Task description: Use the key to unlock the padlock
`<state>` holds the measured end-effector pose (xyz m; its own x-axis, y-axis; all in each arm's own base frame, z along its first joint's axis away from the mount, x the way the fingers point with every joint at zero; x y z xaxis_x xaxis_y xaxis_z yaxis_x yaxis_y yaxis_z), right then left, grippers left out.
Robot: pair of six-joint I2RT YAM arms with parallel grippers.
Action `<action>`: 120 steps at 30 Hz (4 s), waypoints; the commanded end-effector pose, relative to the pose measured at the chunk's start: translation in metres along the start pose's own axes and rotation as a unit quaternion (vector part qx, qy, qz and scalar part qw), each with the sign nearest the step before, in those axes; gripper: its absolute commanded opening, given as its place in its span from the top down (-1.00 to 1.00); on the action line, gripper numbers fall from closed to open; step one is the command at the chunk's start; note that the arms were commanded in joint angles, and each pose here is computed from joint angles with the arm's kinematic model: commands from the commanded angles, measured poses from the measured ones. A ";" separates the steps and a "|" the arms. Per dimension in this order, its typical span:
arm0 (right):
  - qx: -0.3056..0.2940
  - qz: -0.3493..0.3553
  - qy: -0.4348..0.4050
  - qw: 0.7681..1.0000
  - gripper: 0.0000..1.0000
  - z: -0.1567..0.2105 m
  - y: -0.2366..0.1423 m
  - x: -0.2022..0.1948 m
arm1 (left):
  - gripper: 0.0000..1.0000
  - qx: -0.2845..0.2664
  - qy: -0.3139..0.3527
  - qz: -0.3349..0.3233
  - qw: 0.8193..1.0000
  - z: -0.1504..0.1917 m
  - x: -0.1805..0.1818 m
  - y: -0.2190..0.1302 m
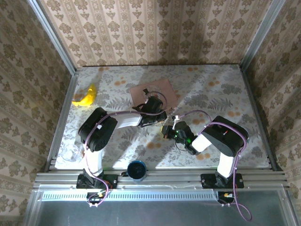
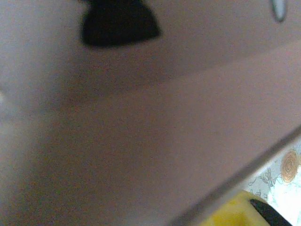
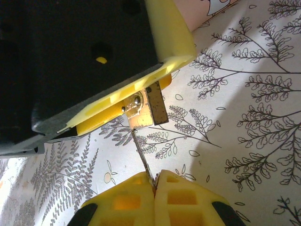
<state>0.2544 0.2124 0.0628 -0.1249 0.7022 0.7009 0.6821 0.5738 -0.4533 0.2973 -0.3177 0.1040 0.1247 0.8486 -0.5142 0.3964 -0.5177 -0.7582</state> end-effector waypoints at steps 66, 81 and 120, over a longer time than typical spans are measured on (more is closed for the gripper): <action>0.012 -0.083 0.073 0.994 1.00 -0.023 0.009 -0.020 | 1.00 -0.025 -0.060 0.040 0.997 -0.021 -0.017 -0.011; 0.036 -0.069 0.110 0.991 1.00 -0.024 0.006 -0.019 | 1.00 -0.021 -0.048 0.060 0.997 -0.013 -0.018 -0.013; 0.026 -0.083 0.128 0.988 1.00 -0.026 0.005 -0.028 | 1.00 -0.020 -0.050 0.075 0.996 -0.011 -0.019 -0.016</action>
<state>0.2761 0.1931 0.0617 -0.0740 0.4573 0.8862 0.5958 0.7329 -0.3284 0.3024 -0.3158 0.1101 0.0407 0.8098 -0.5853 0.4225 -0.5448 -0.7244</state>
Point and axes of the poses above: each hand's point on the last joint's axis, 136 mm out from that joint toward the fingers, its own y axis out along the fingers, its own x axis along the line the jaws close on, z = x × y, the point moved 8 cm from there along -y, back along the fingers, and after that the axes turned 5 degrees about y, right-handed, at the moved point
